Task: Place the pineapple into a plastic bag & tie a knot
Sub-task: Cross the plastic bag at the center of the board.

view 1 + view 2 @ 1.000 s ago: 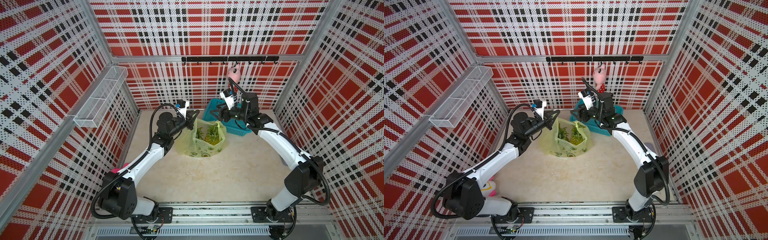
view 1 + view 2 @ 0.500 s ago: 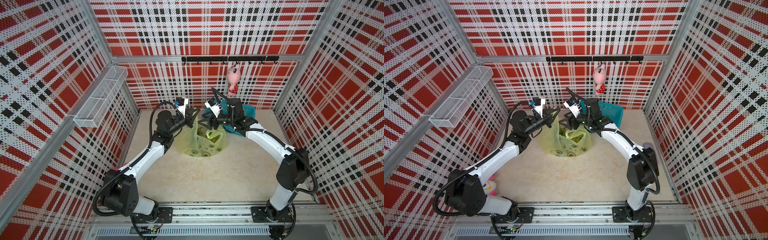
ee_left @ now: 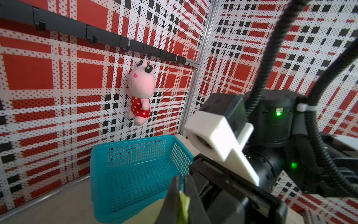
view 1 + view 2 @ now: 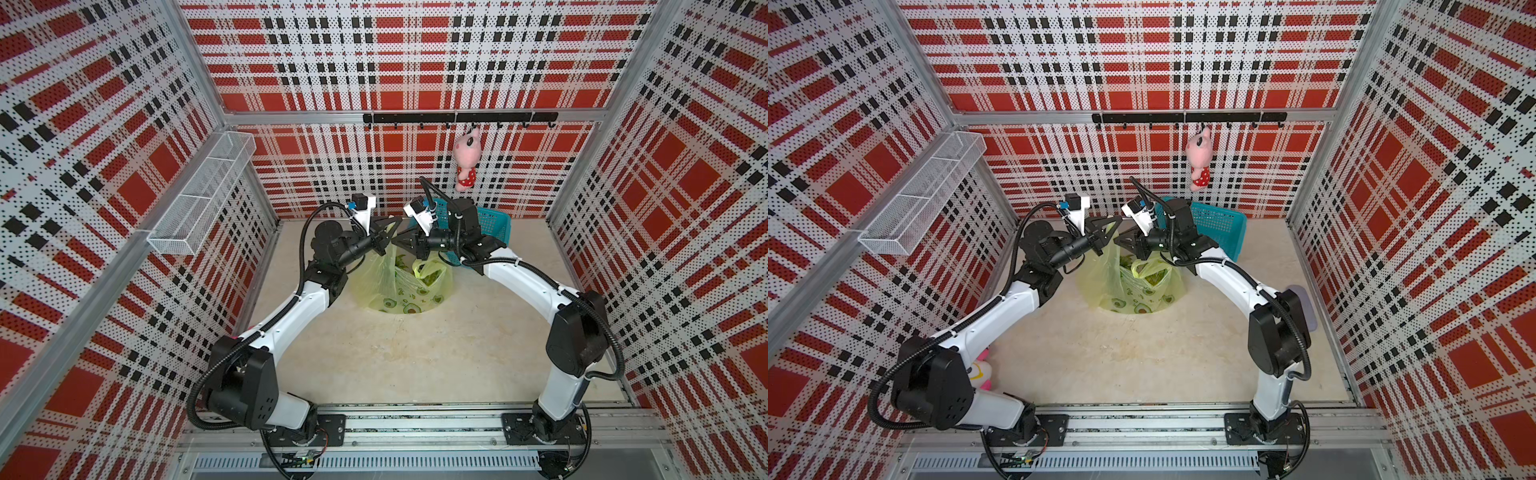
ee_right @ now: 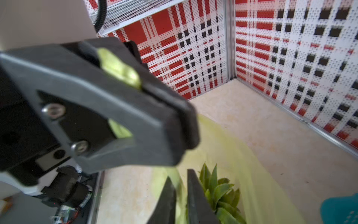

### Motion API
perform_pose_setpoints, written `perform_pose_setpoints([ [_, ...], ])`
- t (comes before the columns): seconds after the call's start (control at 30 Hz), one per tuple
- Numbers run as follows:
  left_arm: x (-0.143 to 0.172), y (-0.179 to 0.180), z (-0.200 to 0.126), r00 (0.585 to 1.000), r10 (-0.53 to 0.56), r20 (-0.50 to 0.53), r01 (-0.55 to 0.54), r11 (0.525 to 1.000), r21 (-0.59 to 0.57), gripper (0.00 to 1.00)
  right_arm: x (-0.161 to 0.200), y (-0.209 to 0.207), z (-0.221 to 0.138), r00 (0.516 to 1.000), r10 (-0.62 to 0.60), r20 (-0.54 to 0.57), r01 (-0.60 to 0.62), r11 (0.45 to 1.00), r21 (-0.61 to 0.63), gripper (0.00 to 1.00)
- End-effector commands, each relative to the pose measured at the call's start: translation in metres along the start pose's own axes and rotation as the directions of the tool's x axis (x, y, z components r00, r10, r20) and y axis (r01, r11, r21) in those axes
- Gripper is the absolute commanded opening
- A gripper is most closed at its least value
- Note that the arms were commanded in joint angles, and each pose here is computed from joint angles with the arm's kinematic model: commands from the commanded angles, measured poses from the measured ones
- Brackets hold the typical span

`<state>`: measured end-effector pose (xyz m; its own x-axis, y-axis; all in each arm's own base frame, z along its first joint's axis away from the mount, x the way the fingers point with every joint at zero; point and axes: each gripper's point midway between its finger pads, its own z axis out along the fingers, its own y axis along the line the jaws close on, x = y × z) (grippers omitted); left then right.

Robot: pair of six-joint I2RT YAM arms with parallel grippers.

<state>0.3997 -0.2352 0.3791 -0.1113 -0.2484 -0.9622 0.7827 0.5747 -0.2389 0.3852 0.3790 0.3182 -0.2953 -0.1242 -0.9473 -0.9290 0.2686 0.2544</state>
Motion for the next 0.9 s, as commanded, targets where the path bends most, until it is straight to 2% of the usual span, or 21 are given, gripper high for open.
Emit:
perform_pose_setpoints([
  [0.0,-0.027,0.003,-0.016,0.997,0.016,0.081,-0.015,1.000,-0.019,0.38,-0.017,0.005,-0.003,0.997,-0.016,0.078,0.016,1.000,-0.001,0.00],
  [0.1,-0.032,0.010,-0.035,0.992,0.026,0.120,-0.019,0.998,-0.063,0.60,-0.022,0.002,-0.011,0.993,0.009,0.120,-0.012,1.000,0.023,0.00],
  [0.17,-0.030,0.016,-0.046,0.990,0.036,0.137,-0.023,0.995,-0.099,0.70,-0.024,0.001,-0.015,0.990,0.029,0.136,-0.032,0.999,0.020,0.00],
  [0.3,-0.023,0.021,-0.065,0.980,0.136,0.143,-0.113,0.981,-0.159,0.75,-0.023,0.002,-0.018,0.989,0.049,0.139,-0.051,0.999,0.012,0.00],
  [0.4,-0.011,0.020,-0.064,0.975,0.188,0.117,-0.168,0.972,-0.164,0.74,-0.024,0.005,-0.019,0.989,0.062,0.138,-0.062,0.998,-0.003,0.00],
  [0.5,-0.001,0.024,-0.059,0.970,0.228,0.088,-0.211,0.963,-0.166,0.70,-0.026,0.008,-0.020,0.987,0.070,0.142,-0.068,0.998,-0.017,0.00],
  [0.57,0.008,0.014,-0.049,0.970,0.232,0.072,-0.222,0.967,-0.125,0.64,-0.027,0.010,-0.021,0.987,0.069,0.143,-0.067,0.998,-0.022,0.00],
  [0.77,0.015,0.010,-0.033,0.971,0.235,0.052,-0.231,0.971,-0.060,0.40,-0.031,0.015,-0.025,0.988,0.064,0.141,-0.060,0.998,-0.035,0.00],
  [0.87,0.017,0.010,-0.028,0.971,0.235,0.048,-0.233,0.971,-0.048,0.24,-0.034,0.014,-0.029,0.987,0.063,0.145,-0.061,0.998,-0.022,0.00],
])
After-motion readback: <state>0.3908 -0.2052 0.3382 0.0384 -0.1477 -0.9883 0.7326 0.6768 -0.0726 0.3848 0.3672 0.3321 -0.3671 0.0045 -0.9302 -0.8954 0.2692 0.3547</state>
